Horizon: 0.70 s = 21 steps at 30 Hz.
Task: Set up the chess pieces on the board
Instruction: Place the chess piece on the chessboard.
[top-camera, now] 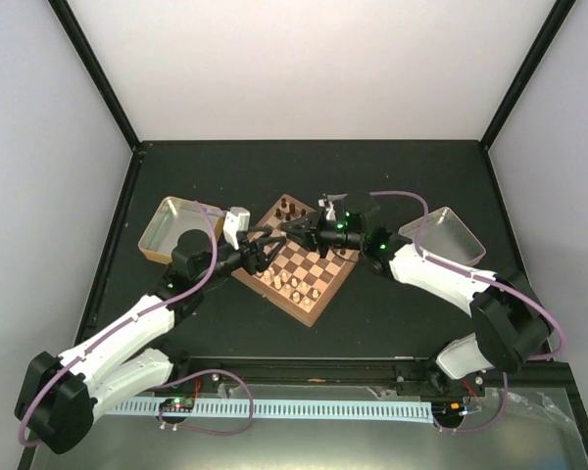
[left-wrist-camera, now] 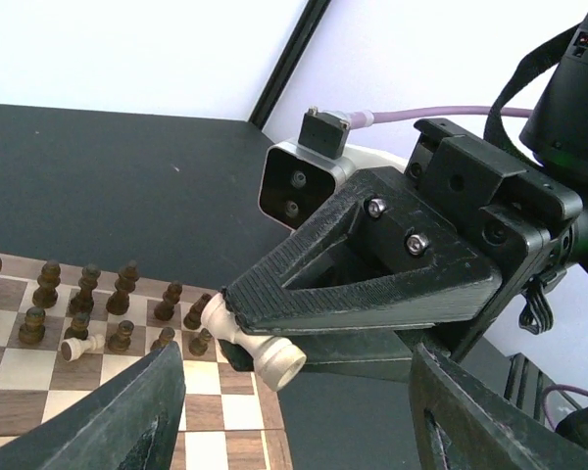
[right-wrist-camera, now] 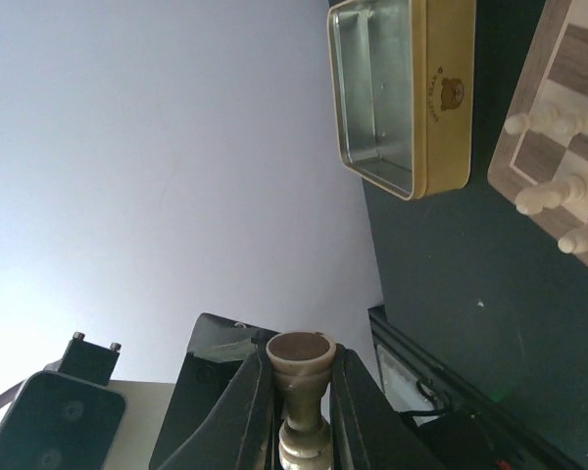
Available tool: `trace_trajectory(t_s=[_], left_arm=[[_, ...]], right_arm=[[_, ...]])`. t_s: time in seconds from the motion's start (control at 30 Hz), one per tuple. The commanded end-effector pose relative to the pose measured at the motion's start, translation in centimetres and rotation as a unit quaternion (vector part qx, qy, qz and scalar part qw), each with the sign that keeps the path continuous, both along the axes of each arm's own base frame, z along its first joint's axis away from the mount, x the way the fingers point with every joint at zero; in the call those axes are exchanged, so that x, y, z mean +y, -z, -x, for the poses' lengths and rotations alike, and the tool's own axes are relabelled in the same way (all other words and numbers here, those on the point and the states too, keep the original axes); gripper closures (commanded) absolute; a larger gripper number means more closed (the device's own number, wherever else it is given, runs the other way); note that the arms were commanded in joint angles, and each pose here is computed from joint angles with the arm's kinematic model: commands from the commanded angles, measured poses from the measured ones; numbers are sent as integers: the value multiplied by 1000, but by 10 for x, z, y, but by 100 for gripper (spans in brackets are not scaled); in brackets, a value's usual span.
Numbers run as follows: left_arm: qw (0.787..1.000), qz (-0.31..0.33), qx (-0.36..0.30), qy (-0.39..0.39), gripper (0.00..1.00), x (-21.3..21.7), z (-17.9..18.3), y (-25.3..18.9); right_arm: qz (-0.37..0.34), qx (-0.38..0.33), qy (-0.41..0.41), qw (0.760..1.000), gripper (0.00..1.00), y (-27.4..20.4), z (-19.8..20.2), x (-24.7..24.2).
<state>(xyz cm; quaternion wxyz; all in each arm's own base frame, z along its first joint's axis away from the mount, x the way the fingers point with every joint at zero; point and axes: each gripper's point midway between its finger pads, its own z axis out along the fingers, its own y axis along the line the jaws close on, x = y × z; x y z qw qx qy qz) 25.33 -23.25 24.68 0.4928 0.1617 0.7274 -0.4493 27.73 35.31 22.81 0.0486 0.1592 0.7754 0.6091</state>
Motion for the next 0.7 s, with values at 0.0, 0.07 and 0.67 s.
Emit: trace_trajectory(t_s=[0.0, 0.07, 0.67], left_arm=[[999, 5, -34, 14, 37, -7, 0, -19], [999, -2, -37, 20, 40, -9, 0, -16], [998, -12, -58, 27, 48, -18, -10, -24]], right_arm=[[-33, 19, -9, 999, 91, -17, 5, 5], [-39, 32, -12, 999, 88, -17, 8, 5], [-13, 34, -35, 999, 85, -1, 16, 7]])
